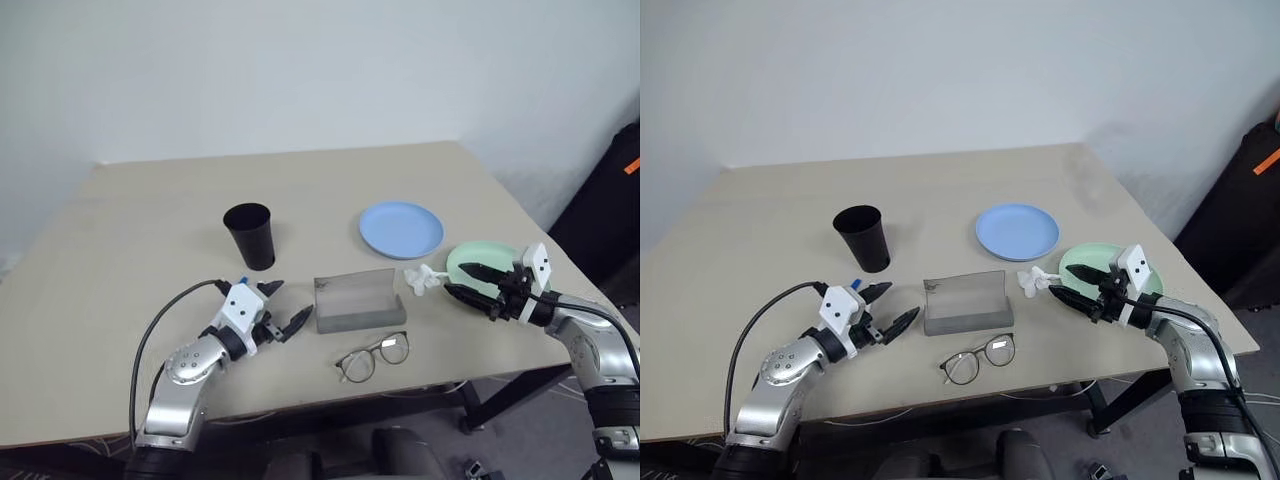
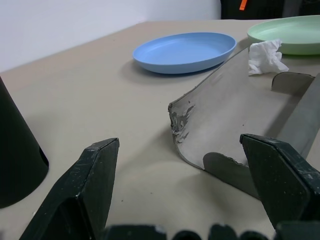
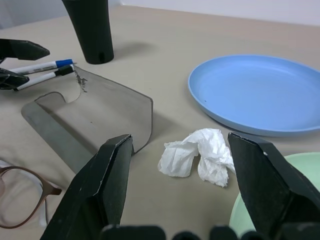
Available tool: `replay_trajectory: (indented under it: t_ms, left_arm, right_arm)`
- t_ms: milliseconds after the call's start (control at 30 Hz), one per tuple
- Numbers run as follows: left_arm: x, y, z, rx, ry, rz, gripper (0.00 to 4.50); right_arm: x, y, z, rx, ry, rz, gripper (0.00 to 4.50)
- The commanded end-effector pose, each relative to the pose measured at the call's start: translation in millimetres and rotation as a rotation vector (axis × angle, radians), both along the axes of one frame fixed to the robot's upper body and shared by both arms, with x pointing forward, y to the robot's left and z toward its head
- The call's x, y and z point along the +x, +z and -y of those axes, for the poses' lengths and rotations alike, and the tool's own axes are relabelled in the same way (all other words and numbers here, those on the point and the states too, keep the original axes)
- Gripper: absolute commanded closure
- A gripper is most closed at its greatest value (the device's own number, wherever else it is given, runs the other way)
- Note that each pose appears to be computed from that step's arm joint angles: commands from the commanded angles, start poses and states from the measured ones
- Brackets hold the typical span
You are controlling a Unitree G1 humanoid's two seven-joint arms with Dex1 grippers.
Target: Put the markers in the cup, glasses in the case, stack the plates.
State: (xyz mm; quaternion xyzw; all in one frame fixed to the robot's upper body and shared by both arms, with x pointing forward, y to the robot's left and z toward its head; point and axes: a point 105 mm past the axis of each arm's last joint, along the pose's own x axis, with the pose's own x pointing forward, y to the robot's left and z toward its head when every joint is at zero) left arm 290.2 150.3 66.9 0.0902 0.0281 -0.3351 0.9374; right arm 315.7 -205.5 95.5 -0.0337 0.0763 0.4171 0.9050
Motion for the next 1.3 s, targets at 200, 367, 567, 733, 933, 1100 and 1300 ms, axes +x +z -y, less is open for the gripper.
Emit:
replay_trajectory:
  t_ms: [200,367,567,733,933,1100,1300]
  left_arm:
    - [4,16,3,-0.009,-0.022,0.059,0.39]
    - [4,13,2,-0.001,-0.02,0.052,0.39]
    - [2,10,9,-0.015,-0.027,0.041,0.39]
    - [5,11,15,-0.02,-0.059,0.039,0.39]
    - [7,17,23,-0.029,-0.116,0.041,0.39]
    - [7,21,28,-0.032,-0.155,0.041,0.39]
    - [6,20,31,-0.028,-0.166,0.039,0.39]
  right_arm:
    - [1,12,3,-0.03,-0.03,0.057,1.19]
    - [-2,9,8,-0.047,-0.038,0.042,1.19]
    - [-3,6,8,-0.086,-0.059,0.014,1.19]
    - [1,-6,17,-0.237,-0.097,-0.035,1.19]
    - [5,-15,24,-0.297,-0.107,-0.126,1.19]
    - [11,-16,25,-0.265,-0.141,-0.206,1.19]
    - [12,-23,26,-0.274,-0.164,-0.267,1.19]
